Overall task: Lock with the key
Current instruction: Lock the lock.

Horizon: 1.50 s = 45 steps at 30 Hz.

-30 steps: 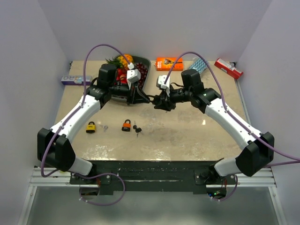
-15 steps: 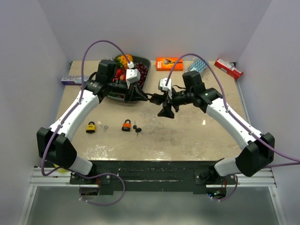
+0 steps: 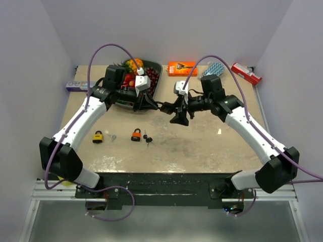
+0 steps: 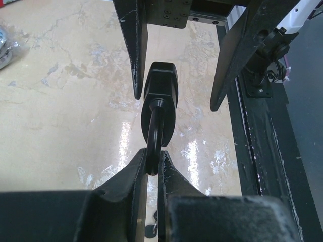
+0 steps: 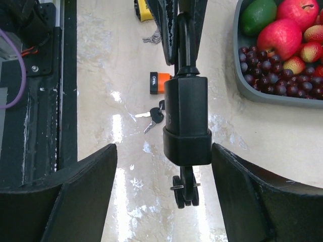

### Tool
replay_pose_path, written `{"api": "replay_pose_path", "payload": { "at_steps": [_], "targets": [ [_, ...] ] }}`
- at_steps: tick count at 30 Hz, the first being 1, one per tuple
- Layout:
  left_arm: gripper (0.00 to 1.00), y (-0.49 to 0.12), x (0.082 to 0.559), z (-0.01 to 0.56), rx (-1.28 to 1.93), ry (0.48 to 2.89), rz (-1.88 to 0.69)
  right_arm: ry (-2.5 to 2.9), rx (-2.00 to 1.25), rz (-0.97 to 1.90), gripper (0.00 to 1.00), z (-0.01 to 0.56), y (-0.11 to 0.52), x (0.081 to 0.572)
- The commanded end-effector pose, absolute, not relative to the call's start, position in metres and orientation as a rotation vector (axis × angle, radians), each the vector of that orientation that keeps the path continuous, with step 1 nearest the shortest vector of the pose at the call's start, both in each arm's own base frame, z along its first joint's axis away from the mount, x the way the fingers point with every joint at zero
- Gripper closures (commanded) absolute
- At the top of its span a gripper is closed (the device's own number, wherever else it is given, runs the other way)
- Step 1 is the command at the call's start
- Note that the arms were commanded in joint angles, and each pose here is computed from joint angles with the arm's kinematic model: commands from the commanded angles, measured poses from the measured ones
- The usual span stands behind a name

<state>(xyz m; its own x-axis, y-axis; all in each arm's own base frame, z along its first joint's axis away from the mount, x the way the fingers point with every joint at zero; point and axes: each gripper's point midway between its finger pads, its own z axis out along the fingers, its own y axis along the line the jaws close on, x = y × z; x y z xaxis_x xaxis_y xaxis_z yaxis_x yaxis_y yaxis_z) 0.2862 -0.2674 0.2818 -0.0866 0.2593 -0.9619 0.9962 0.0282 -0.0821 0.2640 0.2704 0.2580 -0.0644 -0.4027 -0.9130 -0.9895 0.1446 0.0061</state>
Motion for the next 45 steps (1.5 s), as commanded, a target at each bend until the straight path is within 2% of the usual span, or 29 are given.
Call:
{"api": "replay_pose_path", "payload": {
  "at_steps": [1,4,8,10,13,14,15,16,17,18,19,22,25,26,28,29,30,32,33,35,36,37,40,45],
  "targets": [
    [1.0,-0.272,0.28,0.321,1.392,1.282,-1.12,1.534,-1.352,0.942,0.25,0.275,0.281,0.27],
    [1.0,-0.273,0.279,0.32,1.386,1.295,-1.133,1.534,-1.357,0.955,0.34,0.274,0.284,0.271],
    [1.0,-0.274,0.278,0.317,1.375,1.322,-1.157,1.527,-1.374,0.95,0.6,0.27,0.285,0.272],
    [1.0,-0.274,0.278,0.316,1.372,1.331,-1.156,1.524,-1.377,0.952,0.62,0.27,0.286,0.272],
    [1.0,-0.274,0.277,0.312,1.379,1.347,-1.16,1.514,-1.379,0.959,0.74,0.27,0.287,0.273],
    [1.0,-0.275,0.276,0.311,1.386,1.347,-1.168,1.509,-1.38,0.961,0.81,0.271,0.288,0.273],
    [1.0,-0.275,0.274,0.309,1.391,1.354,-1.179,1.51,-1.379,0.962,0.79,0.271,0.288,0.273],
    [1.0,-0.276,0.273,0.308,1.394,1.354,-1.183,1.507,-1.374,0.964,0.71,0.272,0.289,0.274],
    [1.0,-0.276,0.273,0.308,1.394,1.356,-1.188,1.512,-1.372,0.968,0.42,0.271,0.289,0.275],
    [1.0,-0.277,0.273,0.309,1.396,1.352,-1.185,1.515,-1.371,0.966,0.34,0.271,0.29,0.276],
    [1.0,-0.277,0.273,0.308,1.397,1.352,-1.184,1.516,-1.373,0.964,0.32,0.27,0.29,0.276],
    [1.0,-0.278,0.274,0.309,1.397,1.347,-1.18,1.516,-1.383,0.952,0.36,0.269,0.29,0.278],
    [1.0,-0.279,0.276,0.309,1.397,1.346,-1.178,1.497,-1.39,0.942,0.5,0.27,0.29,0.277],
    [1.0,-0.279,0.277,0.308,1.396,1.35,-1.176,1.494,-1.393,0.941,0.65,0.269,0.29,0.276],
    [1.0,-0.28,0.28,0.31,1.385,1.353,-1.17,1.499,-1.401,0.941,0.81,0.267,0.288,0.275],
    [1.0,-0.279,0.281,0.309,1.373,1.365,-1.172,1.498,-1.403,0.94,1.0,0.267,0.288,0.274],
    [0.99,-0.281,0.289,0.312,1.329,1.396,-1.161,1.504,-1.403,0.939,1.0,0.265,0.287,0.274],
    [0.78,-0.278,0.306,0.308,1.223,1.484,-1.137,1.512,-1.377,0.947,1.0,0.268,0.289,0.275],
    [0.59,-0.278,0.318,0.318,1.113,1.517,-1.164,1.551,-1.332,0.959,1.0,0.267,0.288,0.277],
    [0.43,-0.266,0.338,0.319,0.935,1.593,-1.188,1.546,-1.244,0.884,1.0,0.277,0.287,0.293],
    [0.33,-0.264,0.347,0.337,0.808,1.59,-1.243,1.602,-1.168,0.884,1.0,0.274,0.285,0.298],
    [0.16,-0.253,0.356,0.342,0.715,1.606,-1.254,1.569,-1.078,0.789,1.0,0.29,0.281,0.315],
    [0.01,-0.247,0.365,0.345,0.48,1.66,-1.352,1.56,-0.902,0.742,1.0,0.304,0.274,0.332],
    [0.01,-0.252,0.367,0.335,0.178,1.701,-1.437,1.636,-0.638,0.735,1.0,0.312,0.264,0.353]
  ]
}}
